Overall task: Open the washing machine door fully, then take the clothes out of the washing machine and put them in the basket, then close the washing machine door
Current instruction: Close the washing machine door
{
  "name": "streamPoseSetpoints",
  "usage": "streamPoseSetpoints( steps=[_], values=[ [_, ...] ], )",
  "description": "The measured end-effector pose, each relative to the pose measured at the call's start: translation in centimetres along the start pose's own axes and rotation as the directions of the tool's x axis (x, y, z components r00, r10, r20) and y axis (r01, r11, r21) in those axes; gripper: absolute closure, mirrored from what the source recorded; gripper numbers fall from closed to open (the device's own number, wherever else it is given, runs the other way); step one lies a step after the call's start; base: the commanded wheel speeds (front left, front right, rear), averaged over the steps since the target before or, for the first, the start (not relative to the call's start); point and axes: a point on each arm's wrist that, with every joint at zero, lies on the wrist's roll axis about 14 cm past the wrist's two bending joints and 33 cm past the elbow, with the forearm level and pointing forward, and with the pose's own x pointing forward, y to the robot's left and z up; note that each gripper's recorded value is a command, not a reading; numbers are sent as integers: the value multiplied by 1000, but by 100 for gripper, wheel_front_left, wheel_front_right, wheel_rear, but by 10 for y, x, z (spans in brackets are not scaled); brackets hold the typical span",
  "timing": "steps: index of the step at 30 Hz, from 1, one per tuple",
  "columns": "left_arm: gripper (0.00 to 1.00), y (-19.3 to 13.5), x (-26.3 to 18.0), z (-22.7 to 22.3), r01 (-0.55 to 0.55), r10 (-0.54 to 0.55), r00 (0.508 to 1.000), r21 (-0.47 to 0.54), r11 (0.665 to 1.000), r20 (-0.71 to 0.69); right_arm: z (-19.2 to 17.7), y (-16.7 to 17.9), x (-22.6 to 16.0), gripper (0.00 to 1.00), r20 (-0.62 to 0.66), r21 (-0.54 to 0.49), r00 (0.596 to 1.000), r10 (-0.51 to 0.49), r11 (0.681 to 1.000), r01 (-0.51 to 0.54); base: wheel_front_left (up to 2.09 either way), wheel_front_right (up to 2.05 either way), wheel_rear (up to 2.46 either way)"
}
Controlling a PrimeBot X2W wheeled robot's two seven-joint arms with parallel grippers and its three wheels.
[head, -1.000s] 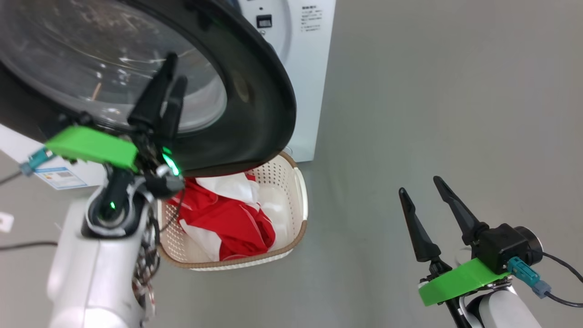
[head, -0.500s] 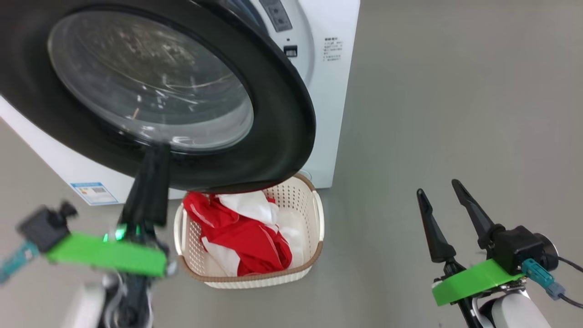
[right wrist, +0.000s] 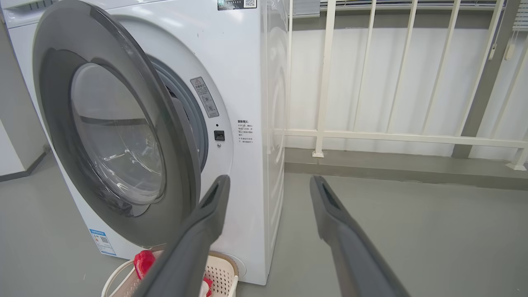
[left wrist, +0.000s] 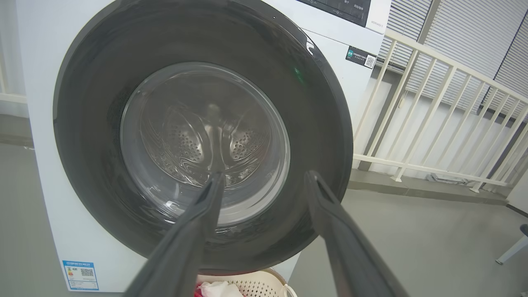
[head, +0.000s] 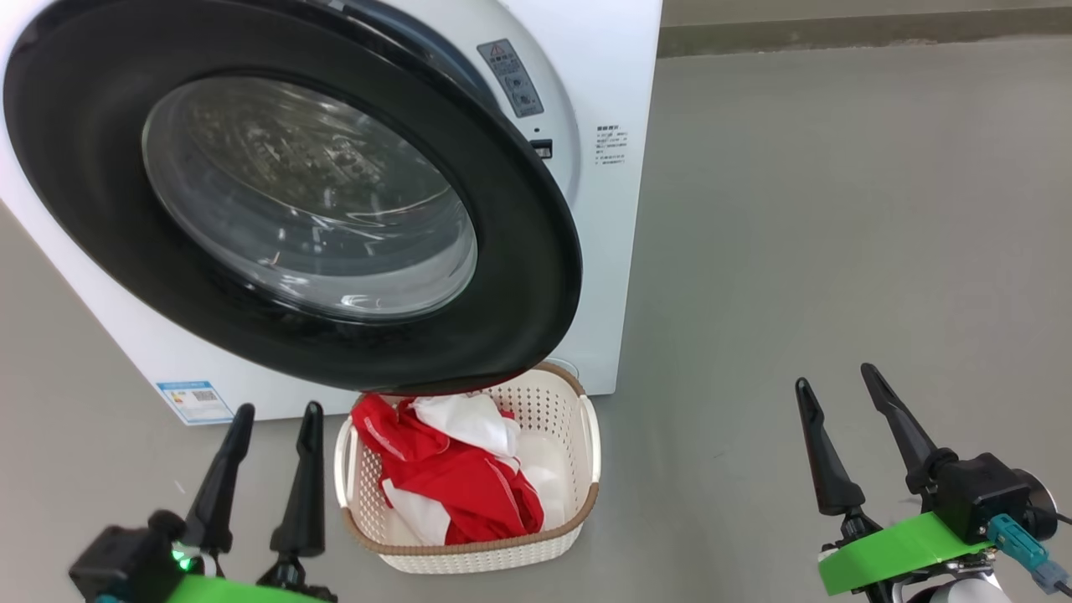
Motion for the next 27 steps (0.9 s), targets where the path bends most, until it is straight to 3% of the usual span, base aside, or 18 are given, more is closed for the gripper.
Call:
streamPoseSetpoints(
  steps=[6,19,27],
  values=[
    [0,-2,-14,5,0,-2,1000,109,994,13,10,-2,-3,0,30,-3,1000,-7,1000,7,0,0,0],
    [0,15,-36,2,-61,62,998,196,979,1,9,-5,-19,0,25,-1,999,-20,1000,20,0,0,0],
    [0,17,-42,-9,-67,74,997,191,979,-31,10,-3,-20,0,27,0,1000,-14,1000,14,0,0,0]
  ],
)
